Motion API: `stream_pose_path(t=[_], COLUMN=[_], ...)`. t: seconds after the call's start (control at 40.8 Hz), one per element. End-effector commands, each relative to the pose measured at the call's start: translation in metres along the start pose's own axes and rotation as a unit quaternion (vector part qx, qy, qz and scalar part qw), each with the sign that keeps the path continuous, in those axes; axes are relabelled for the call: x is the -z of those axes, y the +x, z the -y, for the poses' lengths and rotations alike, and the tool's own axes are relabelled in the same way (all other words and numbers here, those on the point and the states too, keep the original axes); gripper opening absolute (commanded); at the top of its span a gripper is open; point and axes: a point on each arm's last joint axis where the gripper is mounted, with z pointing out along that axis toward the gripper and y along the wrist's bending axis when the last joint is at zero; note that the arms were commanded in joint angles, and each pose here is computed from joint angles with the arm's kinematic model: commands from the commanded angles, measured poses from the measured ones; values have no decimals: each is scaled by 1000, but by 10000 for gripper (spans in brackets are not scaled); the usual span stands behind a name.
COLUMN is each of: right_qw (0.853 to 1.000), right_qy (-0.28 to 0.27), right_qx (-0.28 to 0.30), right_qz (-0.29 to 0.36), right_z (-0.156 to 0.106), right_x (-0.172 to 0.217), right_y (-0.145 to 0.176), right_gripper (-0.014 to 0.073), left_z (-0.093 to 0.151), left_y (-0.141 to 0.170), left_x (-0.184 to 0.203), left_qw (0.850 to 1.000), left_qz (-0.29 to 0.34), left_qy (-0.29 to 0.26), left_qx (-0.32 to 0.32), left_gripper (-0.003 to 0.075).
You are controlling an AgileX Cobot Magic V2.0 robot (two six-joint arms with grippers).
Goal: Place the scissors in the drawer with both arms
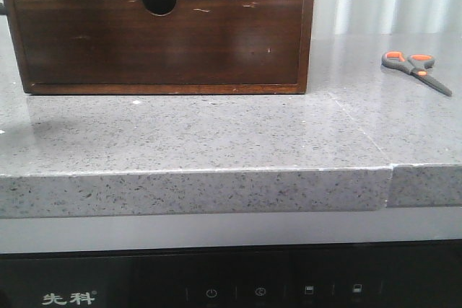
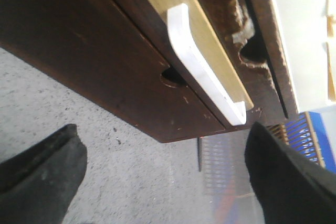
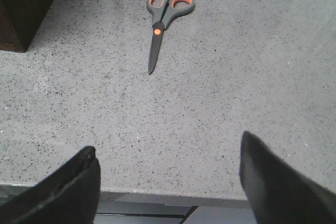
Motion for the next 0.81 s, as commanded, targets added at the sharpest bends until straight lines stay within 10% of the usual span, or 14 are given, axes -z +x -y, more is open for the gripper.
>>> stream_pose_path(t=[0.0,0.49,0.784], right_qw=[999,999,999], right_qy=[6,6,6], right_qx=[9,9,9], right_qz=[47,52,51], right_z=[2,2,2], right_x=[5,5,5], right_y=[-15,-16,-16], right_gripper=[572,572,572], left_z=[11,19,21], left_y=[-8,-43,-56], left_x=[-9,-70,-84], left_qw=[998,987,986], left_qz=[-1,-87,-84], left_qy=[61,137,143], left_qx=[17,17,11], left_gripper=[599,590,363])
